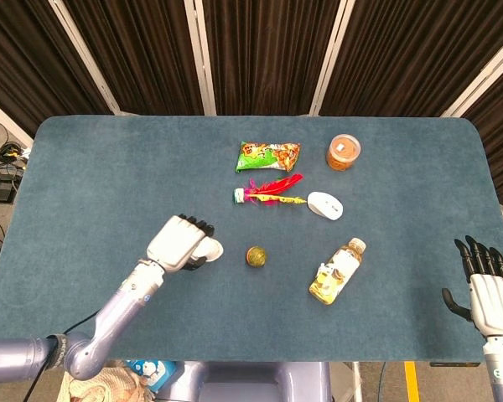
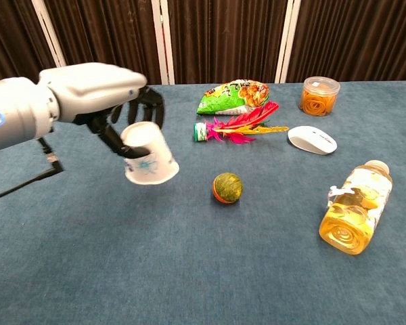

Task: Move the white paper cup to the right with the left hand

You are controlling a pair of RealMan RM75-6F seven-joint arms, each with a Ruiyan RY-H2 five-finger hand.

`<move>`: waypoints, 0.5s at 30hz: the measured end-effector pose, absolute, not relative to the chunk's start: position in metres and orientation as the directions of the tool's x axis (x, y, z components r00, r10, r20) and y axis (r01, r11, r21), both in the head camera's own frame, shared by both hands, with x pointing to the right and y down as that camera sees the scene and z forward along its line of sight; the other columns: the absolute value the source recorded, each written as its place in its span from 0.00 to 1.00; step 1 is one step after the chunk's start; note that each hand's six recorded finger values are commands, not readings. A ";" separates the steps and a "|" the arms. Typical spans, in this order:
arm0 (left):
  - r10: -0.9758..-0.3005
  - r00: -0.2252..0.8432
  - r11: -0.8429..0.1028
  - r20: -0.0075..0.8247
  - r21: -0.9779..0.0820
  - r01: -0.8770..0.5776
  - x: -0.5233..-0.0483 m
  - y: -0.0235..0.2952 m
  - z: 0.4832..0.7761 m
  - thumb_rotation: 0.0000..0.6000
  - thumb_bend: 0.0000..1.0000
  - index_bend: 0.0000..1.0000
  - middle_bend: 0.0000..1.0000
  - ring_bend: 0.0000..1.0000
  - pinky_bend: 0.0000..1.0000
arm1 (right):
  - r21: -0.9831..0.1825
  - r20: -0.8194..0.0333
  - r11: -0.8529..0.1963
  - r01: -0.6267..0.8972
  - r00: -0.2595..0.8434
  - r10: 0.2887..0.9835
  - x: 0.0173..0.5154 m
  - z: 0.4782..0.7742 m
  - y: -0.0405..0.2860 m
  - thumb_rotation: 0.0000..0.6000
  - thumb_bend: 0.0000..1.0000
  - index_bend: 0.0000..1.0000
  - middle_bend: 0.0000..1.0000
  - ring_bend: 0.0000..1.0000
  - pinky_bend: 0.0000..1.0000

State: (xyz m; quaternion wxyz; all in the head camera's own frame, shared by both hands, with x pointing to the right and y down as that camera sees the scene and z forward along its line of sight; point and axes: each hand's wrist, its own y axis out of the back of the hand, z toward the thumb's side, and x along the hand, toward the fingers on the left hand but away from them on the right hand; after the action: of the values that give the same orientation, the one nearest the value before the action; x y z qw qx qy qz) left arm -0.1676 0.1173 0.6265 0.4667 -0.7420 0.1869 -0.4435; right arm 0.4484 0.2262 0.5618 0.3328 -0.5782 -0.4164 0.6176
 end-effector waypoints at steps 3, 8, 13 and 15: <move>-0.691 0.556 -0.484 0.461 -0.867 0.118 -0.155 0.115 0.625 1.00 0.33 0.37 0.46 0.39 0.47 | -0.898 -0.439 -0.433 0.079 -0.114 0.891 0.449 0.562 0.226 1.00 0.35 0.00 0.00 0.00 0.03; -0.680 0.593 -0.474 0.432 -0.875 0.094 -0.123 0.114 0.626 1.00 0.33 0.36 0.44 0.38 0.47 | -0.895 -0.445 -0.437 0.087 -0.111 0.889 0.449 0.562 0.226 1.00 0.35 0.00 0.00 0.00 0.03; -0.667 0.617 -0.465 0.417 -0.881 0.092 -0.091 0.117 0.631 1.00 0.33 0.36 0.44 0.38 0.47 | -0.894 -0.446 -0.436 0.102 -0.114 0.888 0.450 0.562 0.226 1.00 0.35 0.00 0.00 0.00 0.03; -0.659 0.628 -0.464 0.414 -0.881 0.095 -0.081 0.120 0.632 1.00 0.33 0.36 0.44 0.38 0.47 | -0.892 -0.449 -0.438 0.110 -0.118 0.886 0.451 0.562 0.226 1.00 0.35 0.00 0.00 0.00 0.03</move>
State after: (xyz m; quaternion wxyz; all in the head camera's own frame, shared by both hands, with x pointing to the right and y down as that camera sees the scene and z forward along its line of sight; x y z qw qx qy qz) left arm -0.0805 0.1199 0.6316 0.4836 -0.7615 0.1852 -0.3897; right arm 0.4508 0.2258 0.5621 0.3156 -0.5842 -0.4260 0.6145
